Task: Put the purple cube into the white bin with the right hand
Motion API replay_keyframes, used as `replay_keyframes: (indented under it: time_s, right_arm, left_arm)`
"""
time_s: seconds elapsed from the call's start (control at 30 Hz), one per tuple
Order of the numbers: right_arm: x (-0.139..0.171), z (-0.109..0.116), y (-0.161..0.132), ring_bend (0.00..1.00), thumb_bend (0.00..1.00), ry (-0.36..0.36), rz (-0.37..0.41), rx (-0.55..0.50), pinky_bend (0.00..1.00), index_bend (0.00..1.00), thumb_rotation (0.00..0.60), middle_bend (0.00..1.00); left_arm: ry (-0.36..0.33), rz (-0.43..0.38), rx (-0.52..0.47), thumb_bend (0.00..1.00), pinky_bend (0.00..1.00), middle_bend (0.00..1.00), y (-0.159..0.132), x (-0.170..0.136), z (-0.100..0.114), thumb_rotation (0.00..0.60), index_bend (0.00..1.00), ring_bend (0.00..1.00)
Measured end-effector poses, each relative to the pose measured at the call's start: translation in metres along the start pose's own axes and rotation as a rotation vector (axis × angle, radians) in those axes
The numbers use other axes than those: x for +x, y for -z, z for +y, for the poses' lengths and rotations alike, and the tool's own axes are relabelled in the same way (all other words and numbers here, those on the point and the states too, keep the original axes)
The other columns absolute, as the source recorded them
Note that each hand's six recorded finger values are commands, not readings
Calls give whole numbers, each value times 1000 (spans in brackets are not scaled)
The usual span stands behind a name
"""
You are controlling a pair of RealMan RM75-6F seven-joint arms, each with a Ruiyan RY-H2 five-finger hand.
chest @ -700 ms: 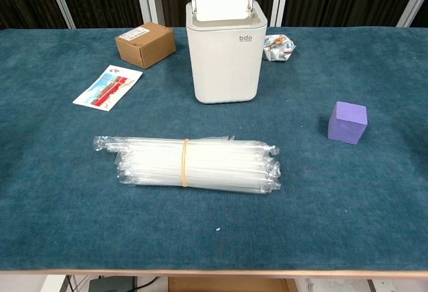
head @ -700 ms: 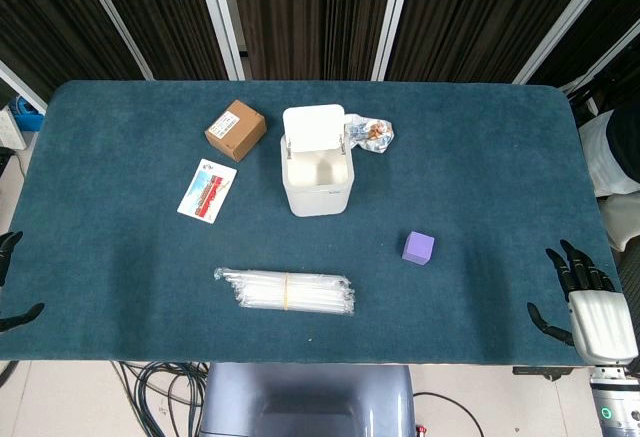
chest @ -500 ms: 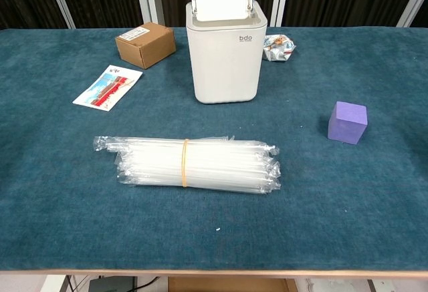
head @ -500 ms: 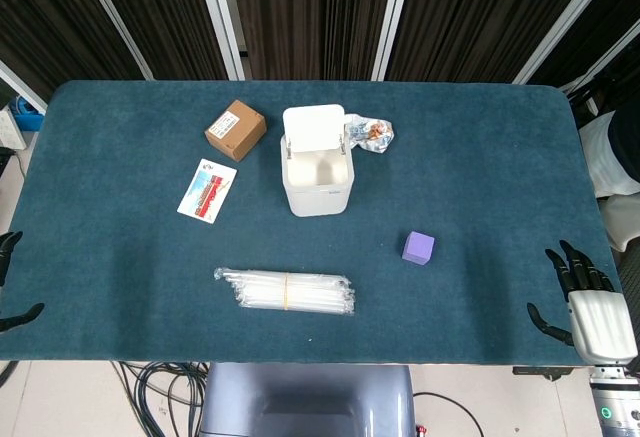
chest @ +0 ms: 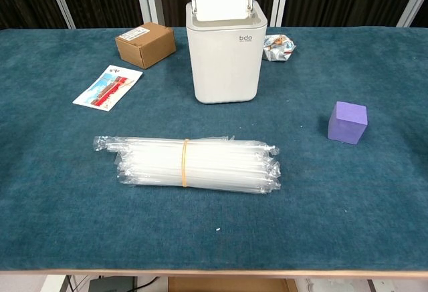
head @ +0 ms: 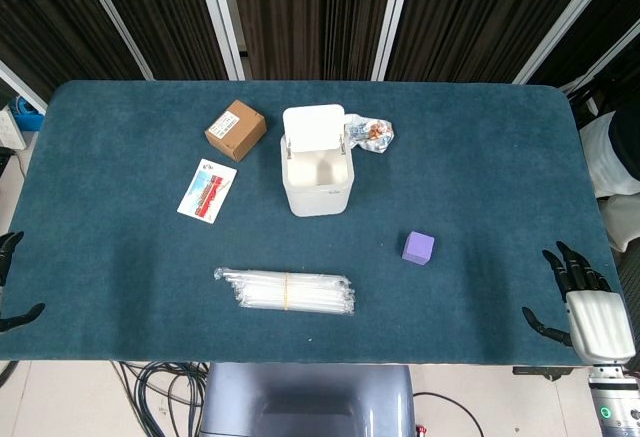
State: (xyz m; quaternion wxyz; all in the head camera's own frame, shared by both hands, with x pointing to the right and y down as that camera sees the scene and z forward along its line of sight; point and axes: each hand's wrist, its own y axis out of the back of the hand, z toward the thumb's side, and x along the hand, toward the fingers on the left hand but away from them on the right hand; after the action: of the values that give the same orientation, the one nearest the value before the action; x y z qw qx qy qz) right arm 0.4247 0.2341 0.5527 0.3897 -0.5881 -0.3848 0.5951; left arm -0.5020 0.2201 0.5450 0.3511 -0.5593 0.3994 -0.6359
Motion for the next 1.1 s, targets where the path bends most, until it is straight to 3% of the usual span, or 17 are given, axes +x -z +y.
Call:
replay_keyframes:
  time_s: [0.23,0.4,0.77,0.9,1.1]
  right_arm:
    - [-1,-7,-3,87,109,-50,18,-37,273,110,600,89]
    - [-15,-15,-12,82,81,-145,70,-106,268,106,600,89]
    - [-106,-51,-62,74,62,-421,201,-168,261,110,600,92]
    - [-140,-68,-84,76,61,-452,215,-164,261,110,600,108]
    - [-166,-96,-112,119,61,-495,221,-155,267,139,600,158]
  left_arm:
    - [-4,2,-7,96,62,167,1,0,1,600,134,23]
    - [-9,1,-15,96,63,168,1,0,3,600,134,23]
    - [-3,-1,-13,95,60,167,1,0,2,600,134,23]
    - [-2,1,-15,95,56,168,2,0,2,600,134,23]
    - [0,1,-14,95,51,167,2,1,2,600,134,23]
